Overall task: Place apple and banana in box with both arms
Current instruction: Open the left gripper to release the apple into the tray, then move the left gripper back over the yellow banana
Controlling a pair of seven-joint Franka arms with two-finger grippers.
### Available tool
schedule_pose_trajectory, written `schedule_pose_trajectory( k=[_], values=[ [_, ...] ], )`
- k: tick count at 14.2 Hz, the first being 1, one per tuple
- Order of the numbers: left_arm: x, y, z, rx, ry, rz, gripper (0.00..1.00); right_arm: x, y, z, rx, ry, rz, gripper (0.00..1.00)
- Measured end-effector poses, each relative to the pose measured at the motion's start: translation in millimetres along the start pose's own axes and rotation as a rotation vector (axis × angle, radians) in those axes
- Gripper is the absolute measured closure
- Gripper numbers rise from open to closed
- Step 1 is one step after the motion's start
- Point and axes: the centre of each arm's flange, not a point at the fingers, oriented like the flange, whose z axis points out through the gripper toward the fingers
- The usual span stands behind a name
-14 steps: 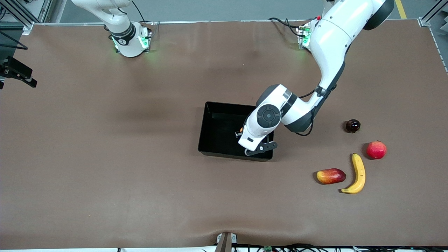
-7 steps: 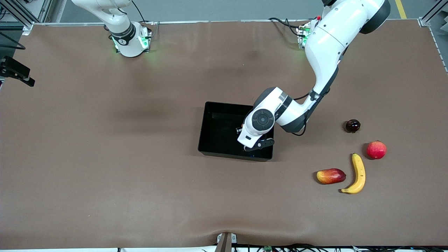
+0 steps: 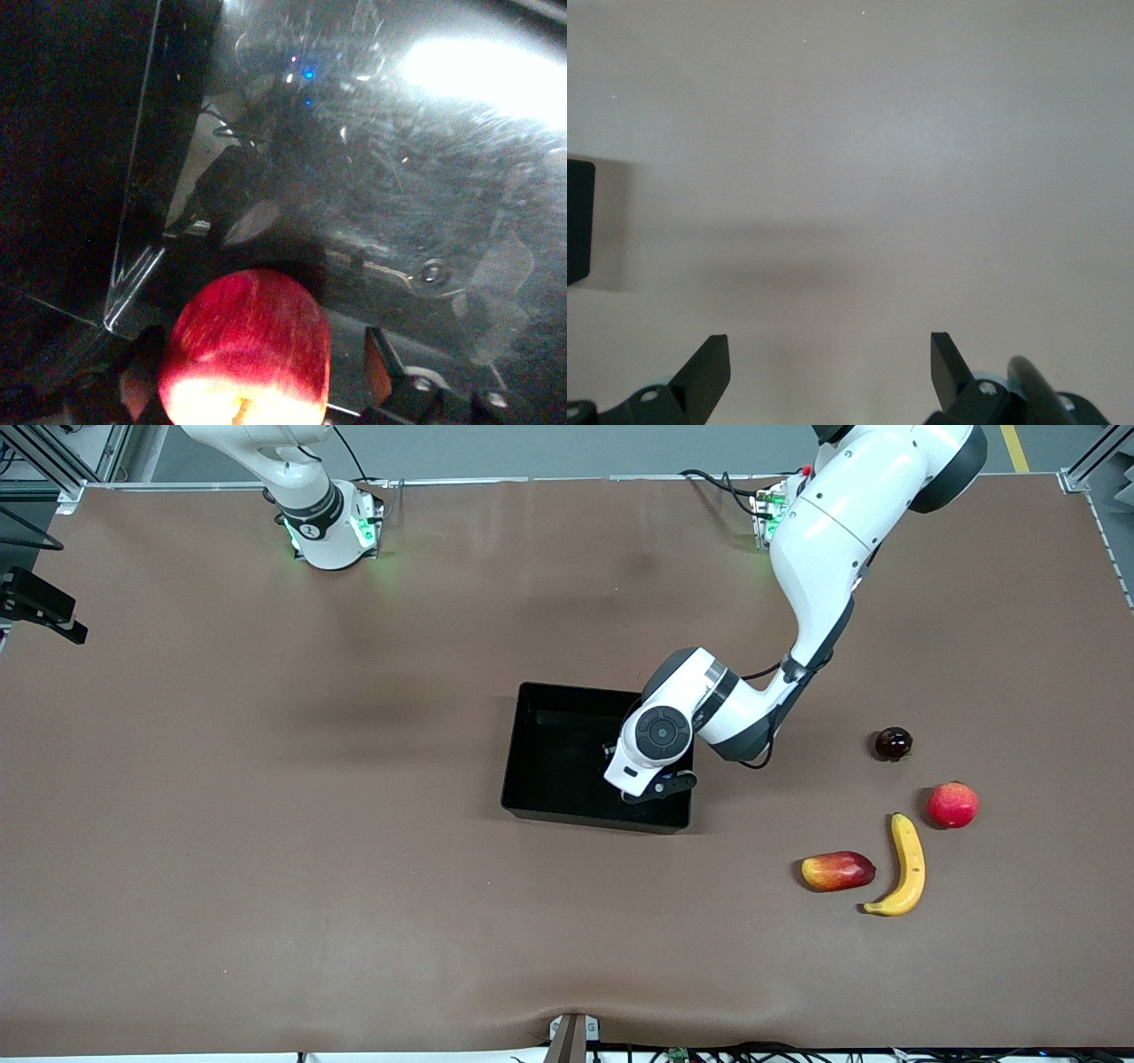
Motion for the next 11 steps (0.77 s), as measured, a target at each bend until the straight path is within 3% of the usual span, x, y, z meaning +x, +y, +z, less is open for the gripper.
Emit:
schedule_pose_trajectory(
  k=[4,7,11],
  values=[
    [29,-25,-86,-0.033,0.065,-0.058,0.00,0,0,0,0.000,0.000,-0.001,0.00],
    [67,-87,-163,-0.072,0.129,-0.096,0.00,0,0,0,0.000,-0.001,-0.001,0.00],
    [140,-201,-181,-0.079,0.140,-0.054,0.00,0,-1,0,0.000,-0.001,-0.001,0.00]
  ],
)
